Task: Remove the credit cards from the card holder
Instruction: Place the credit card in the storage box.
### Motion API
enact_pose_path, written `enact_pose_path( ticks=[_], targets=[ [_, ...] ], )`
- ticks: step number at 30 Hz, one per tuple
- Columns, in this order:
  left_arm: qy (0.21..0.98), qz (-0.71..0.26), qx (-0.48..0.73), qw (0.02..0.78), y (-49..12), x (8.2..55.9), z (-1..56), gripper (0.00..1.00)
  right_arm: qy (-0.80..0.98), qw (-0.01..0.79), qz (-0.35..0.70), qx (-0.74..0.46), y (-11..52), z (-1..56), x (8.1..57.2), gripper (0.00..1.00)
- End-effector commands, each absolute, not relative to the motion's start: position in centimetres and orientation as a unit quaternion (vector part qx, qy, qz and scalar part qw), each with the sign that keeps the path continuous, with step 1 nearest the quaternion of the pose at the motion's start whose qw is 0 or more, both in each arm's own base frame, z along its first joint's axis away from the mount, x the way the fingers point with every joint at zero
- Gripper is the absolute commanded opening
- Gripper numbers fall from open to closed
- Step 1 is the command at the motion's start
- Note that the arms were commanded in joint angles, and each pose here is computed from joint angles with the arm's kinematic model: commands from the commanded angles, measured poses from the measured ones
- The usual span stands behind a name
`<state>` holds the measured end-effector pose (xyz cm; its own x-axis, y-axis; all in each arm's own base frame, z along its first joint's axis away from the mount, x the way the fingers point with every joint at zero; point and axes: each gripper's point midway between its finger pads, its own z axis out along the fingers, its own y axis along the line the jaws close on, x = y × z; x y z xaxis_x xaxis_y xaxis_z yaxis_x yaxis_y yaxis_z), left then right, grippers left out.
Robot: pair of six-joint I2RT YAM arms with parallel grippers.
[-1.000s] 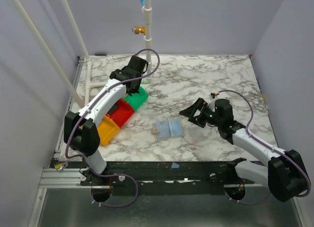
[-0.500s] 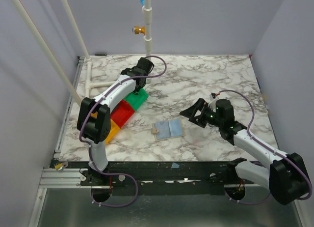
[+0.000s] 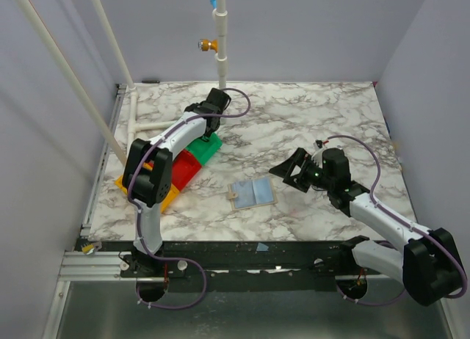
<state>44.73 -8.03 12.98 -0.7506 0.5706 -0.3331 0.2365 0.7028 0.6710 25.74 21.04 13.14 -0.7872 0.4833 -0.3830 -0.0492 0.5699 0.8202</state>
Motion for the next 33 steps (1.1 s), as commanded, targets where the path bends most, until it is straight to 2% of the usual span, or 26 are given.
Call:
enact_pose_path(
  ticks=[1, 29, 33],
  targets=[
    [0.882, 0.313, 0.221, 0.274, -7.4, 46.2, 13.1, 0.0, 0.833, 0.314, 0.436, 0.129, 20.8, 13.8, 26.7, 1.0],
    [0.913, 0.281, 0.199, 0.217, -6.1, 47.4, 8.3, 0.0, 0.838, 0.305, 0.434, 0.131, 21.2, 13.0, 27.4, 1.0],
    [0.915, 0.282, 0.196, 0.211, -6.0, 47.4, 7.9, 0.05, 0.837, 0.306, 0.434, 0.13, 21.1, 13.1, 27.4, 1.0]
  ],
)
